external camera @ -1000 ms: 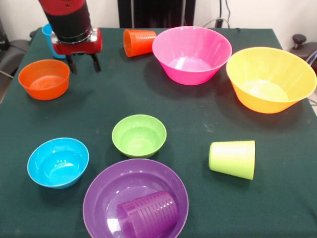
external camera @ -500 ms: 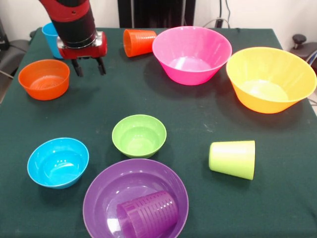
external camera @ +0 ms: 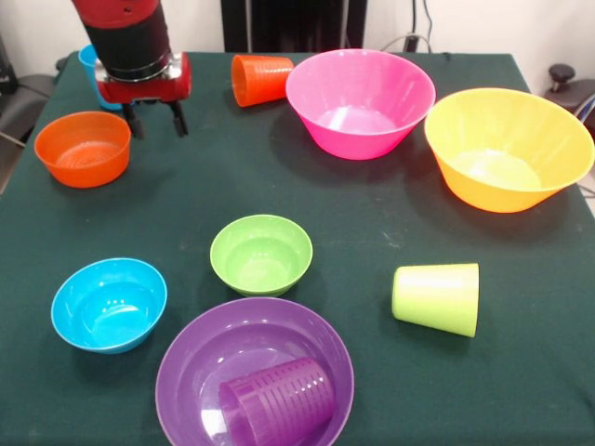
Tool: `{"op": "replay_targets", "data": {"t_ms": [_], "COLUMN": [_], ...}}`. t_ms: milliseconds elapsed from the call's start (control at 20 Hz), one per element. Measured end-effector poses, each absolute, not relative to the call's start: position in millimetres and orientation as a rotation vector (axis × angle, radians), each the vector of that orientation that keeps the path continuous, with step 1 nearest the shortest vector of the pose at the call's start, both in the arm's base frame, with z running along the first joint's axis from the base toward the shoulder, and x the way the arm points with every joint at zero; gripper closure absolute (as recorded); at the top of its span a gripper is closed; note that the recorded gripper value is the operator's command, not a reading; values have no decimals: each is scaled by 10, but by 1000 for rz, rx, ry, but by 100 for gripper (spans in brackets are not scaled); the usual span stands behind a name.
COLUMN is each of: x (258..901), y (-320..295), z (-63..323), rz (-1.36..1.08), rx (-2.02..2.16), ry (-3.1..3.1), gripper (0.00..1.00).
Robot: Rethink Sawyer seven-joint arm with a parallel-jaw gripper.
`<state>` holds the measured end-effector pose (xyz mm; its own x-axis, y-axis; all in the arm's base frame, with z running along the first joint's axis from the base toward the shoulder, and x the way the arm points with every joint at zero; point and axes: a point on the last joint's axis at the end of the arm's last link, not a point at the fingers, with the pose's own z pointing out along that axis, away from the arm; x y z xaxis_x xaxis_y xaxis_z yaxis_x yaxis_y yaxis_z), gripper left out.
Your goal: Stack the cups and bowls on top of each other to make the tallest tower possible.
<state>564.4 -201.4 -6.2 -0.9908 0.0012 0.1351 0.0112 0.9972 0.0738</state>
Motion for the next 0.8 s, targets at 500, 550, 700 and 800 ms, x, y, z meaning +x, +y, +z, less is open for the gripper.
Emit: {"op": "replay_targets", "data": {"t_ms": [500, 550, 700, 800], "x": [5768, 5770, 5766, 5760], "y": [-2128, -2129, -2126, -2120], "z": [206, 210, 201, 187], "rz": [-51, -50, -52, -55], "rx": [-8, -8, -8, -8], "ry": [-3044, -3044, -3043, -3041], "gripper": [0, 0, 0, 0]}}
